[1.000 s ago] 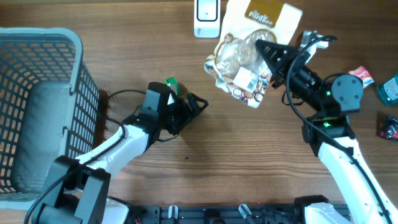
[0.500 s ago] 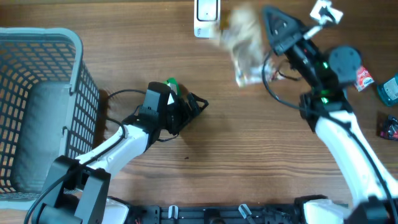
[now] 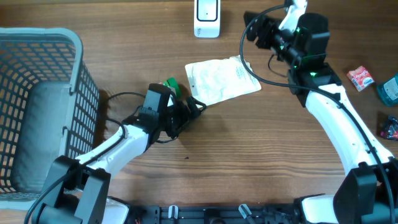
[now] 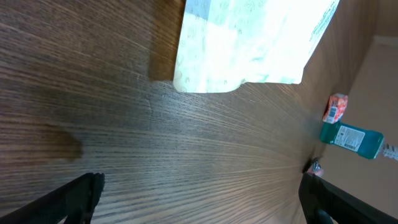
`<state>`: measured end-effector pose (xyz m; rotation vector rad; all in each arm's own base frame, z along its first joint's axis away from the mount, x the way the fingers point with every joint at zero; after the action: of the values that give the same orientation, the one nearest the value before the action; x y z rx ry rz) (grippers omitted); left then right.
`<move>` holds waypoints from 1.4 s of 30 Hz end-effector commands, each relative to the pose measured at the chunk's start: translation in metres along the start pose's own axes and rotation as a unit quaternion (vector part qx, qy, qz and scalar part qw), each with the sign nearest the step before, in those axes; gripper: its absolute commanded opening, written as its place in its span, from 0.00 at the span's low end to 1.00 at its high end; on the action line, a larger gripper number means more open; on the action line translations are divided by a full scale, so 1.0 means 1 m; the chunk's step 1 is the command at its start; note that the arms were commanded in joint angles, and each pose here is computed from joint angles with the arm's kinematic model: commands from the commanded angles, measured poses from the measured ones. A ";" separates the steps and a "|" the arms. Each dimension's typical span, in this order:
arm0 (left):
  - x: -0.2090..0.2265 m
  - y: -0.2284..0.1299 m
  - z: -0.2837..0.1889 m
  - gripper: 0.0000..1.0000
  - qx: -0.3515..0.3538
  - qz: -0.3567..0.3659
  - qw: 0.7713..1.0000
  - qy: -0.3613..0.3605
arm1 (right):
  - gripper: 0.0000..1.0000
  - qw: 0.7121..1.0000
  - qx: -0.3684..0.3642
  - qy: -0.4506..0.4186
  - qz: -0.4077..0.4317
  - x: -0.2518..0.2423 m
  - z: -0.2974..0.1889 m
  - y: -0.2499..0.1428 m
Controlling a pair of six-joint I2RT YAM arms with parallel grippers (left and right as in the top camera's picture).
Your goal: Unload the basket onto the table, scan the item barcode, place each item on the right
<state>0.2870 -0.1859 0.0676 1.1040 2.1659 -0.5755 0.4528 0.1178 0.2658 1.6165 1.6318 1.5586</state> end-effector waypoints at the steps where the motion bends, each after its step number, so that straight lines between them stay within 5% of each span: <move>1: 0.002 0.004 -0.002 1.00 -0.017 0.011 1.000 0.004 | 0.85 0.999 0.012 -0.046 -0.012 -0.007 -0.013 0.002; 7: 0.002 0.005 -0.002 1.00 -0.021 0.011 1.000 0.006 | 0.96 0.968 0.142 -0.117 0.169 -0.027 -0.025 -0.063; 16: 0.004 0.008 -0.002 1.00 -0.032 0.010 0.999 0.011 | 1.00 0.906 0.270 -0.137 0.295 -0.038 -0.043 -0.167; 23: 0.005 0.011 -0.003 1.00 -0.040 0.012 0.999 0.016 | 1.00 0.900 0.235 -0.090 0.356 -0.019 -0.036 -0.244; 42: 0.026 0.009 -0.004 1.00 -0.044 0.005 0.997 0.067 | 1.00 0.862 0.140 -0.162 0.459 -0.010 -0.006 -0.307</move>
<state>0.2803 -0.1704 0.0526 1.0951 2.2873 -0.4803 0.3155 0.2018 0.0479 2.8139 1.0914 1.4520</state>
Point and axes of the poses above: each gripper's point midway between its finger pads, its own z axis out along the fingers, its own x axis along the line the jaws close on, y = z × x, the point moved 3 cm from there along -z, back along the fingers, and after that the axes turned 8 degrees about -z, right-handed, at the moved point
